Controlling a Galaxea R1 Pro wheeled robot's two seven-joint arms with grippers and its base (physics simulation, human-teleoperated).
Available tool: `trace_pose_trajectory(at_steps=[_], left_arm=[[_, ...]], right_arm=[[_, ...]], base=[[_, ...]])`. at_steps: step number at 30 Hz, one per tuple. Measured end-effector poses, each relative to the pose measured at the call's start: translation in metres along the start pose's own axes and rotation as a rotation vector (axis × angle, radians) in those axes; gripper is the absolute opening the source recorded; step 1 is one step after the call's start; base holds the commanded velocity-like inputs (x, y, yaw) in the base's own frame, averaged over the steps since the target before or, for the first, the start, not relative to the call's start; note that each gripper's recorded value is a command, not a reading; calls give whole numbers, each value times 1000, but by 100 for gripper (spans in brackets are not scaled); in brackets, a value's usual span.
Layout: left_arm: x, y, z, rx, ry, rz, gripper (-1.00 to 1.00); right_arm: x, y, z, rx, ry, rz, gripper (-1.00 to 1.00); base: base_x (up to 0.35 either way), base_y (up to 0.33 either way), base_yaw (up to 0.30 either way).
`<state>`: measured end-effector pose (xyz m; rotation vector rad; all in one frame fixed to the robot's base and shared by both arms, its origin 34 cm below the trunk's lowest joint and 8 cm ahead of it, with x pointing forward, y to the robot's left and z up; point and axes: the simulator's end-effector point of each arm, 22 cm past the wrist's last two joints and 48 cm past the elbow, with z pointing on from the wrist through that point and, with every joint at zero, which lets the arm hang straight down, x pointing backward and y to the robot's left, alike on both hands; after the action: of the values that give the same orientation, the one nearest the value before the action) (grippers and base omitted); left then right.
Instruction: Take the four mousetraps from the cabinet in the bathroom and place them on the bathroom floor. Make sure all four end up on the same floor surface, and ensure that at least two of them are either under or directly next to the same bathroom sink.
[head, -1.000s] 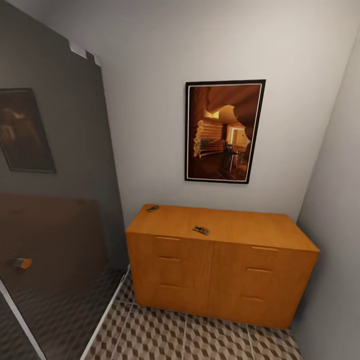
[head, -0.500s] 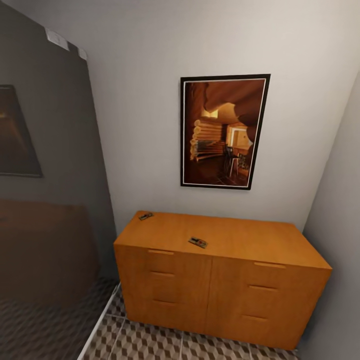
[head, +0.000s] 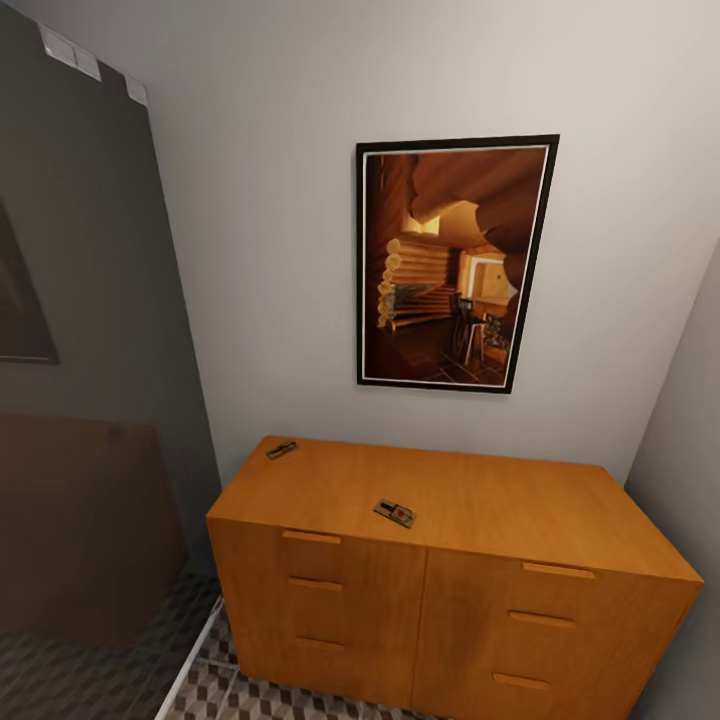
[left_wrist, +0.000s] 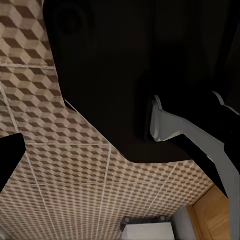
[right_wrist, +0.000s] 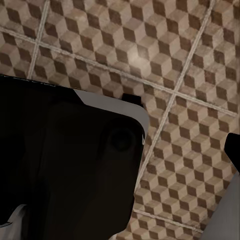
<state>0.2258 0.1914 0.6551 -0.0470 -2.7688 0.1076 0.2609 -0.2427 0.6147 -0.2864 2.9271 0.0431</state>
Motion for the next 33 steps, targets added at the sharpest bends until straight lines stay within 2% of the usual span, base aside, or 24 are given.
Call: trace_pose_trajectory(at_steps=[6,15,21,33], left_arm=[[0,0,0,-1,-1,1,100],[0,-1,0,-1,-1,3,100],[0,-1,0,-1,-1,3,100],[-1,0,0,-4,-2,4,100]], right_arm=[[0,0,0,0,0,0,100],[0,0,0,0,0,0,100],[-1,0,0,1,-3,1,100],[0,1,0,-1,0,3,100]], base=[[64,20,0],[69,250,0],[32,97,-2],[4,11,-184]])
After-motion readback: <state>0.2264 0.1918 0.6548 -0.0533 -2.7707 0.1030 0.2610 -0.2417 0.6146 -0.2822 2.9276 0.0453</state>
